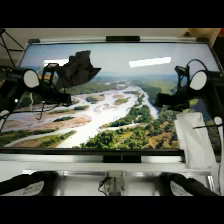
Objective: Fold the shirts.
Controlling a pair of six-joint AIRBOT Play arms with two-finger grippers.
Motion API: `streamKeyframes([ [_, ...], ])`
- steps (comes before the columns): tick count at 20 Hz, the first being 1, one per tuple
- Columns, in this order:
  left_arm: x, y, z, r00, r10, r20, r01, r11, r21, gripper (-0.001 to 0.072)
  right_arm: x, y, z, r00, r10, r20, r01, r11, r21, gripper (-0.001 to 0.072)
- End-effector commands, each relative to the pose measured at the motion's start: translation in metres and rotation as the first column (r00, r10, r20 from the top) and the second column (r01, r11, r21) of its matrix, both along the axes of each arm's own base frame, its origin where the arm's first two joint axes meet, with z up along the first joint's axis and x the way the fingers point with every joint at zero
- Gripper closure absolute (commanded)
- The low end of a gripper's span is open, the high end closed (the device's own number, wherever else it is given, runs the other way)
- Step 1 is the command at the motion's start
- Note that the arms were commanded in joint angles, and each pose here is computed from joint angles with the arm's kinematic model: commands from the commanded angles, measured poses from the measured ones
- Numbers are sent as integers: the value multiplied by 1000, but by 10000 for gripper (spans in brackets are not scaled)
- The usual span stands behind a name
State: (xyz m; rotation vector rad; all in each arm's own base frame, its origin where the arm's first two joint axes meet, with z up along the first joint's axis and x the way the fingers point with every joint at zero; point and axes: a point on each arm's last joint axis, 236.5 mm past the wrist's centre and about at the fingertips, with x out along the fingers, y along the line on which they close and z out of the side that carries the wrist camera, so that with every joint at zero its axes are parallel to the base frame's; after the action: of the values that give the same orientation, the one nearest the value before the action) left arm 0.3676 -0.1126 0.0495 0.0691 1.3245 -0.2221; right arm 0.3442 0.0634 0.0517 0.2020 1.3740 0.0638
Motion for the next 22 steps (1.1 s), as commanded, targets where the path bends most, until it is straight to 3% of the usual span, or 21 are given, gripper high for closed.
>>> streamKeyframes([
  [1,0,0,0,1000,1,0,-1,1000,0,1,0,0,0,1000,0,0,0,1000,0,34],
  [15,0,0,0,1000,1,1,-1,1000,-1,1,15,1,4,998,-9,63,9,1000,7,33],
  [20,16,-36,2,986,168,-5,-166,967,-195,1,35,1,10,988,-3,152,2,1000,3,33],
  [22,33,-39,-4,979,200,26,-190,958,-216,1,40,-3,11,985,6,175,-3,1000,-17,34],
])
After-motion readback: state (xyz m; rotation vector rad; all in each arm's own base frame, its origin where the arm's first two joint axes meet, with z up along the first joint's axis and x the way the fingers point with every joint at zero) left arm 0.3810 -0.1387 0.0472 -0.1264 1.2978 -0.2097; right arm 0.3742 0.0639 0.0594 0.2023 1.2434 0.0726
